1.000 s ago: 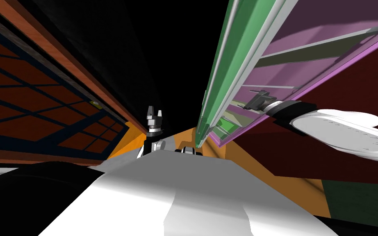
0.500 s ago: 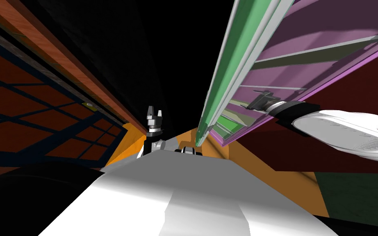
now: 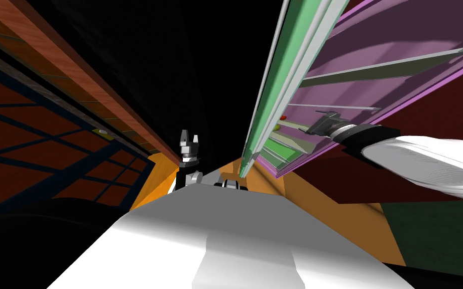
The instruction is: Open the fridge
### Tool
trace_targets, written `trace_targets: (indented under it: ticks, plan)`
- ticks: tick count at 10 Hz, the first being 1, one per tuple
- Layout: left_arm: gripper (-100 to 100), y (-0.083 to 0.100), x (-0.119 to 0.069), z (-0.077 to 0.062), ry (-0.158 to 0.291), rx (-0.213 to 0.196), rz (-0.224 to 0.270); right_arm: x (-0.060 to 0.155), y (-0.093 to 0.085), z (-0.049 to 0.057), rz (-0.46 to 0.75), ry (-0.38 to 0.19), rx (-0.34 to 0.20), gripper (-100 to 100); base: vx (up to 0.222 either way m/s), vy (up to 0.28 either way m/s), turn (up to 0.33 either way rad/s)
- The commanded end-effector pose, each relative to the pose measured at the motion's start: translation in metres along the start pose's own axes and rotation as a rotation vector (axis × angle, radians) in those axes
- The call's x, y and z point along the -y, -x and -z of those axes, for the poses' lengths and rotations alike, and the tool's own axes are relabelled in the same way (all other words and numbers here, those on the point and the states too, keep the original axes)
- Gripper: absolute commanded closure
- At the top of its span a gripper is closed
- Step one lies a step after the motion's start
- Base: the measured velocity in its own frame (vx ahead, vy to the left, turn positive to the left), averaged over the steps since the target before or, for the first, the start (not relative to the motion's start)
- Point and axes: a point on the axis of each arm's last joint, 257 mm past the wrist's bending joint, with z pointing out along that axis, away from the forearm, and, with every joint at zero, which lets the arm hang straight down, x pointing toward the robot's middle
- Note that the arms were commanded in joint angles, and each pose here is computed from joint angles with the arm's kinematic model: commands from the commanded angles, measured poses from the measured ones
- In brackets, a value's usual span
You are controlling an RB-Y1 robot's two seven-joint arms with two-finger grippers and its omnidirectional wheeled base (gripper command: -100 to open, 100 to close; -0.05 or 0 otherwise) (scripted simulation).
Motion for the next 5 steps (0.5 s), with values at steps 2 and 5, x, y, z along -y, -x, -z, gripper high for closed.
trace_targets:
  ticks: [2, 5]
  plan:
    - [0, 0.0, 0.0, 0.0, 0.0, 0.0, 0.0, -0.015, -0.02, -0.005, -0.042, 0.03, -0.031, -100, -0.015, 0.045, -0.044]
    - [0, 0.0, 0.0, 0.0, 0.0, 0.0, -0.001, -0.017, -0.029, -0.011, -0.049, 0.034, -0.042, -100, -0.009, 0.0, -0.013]
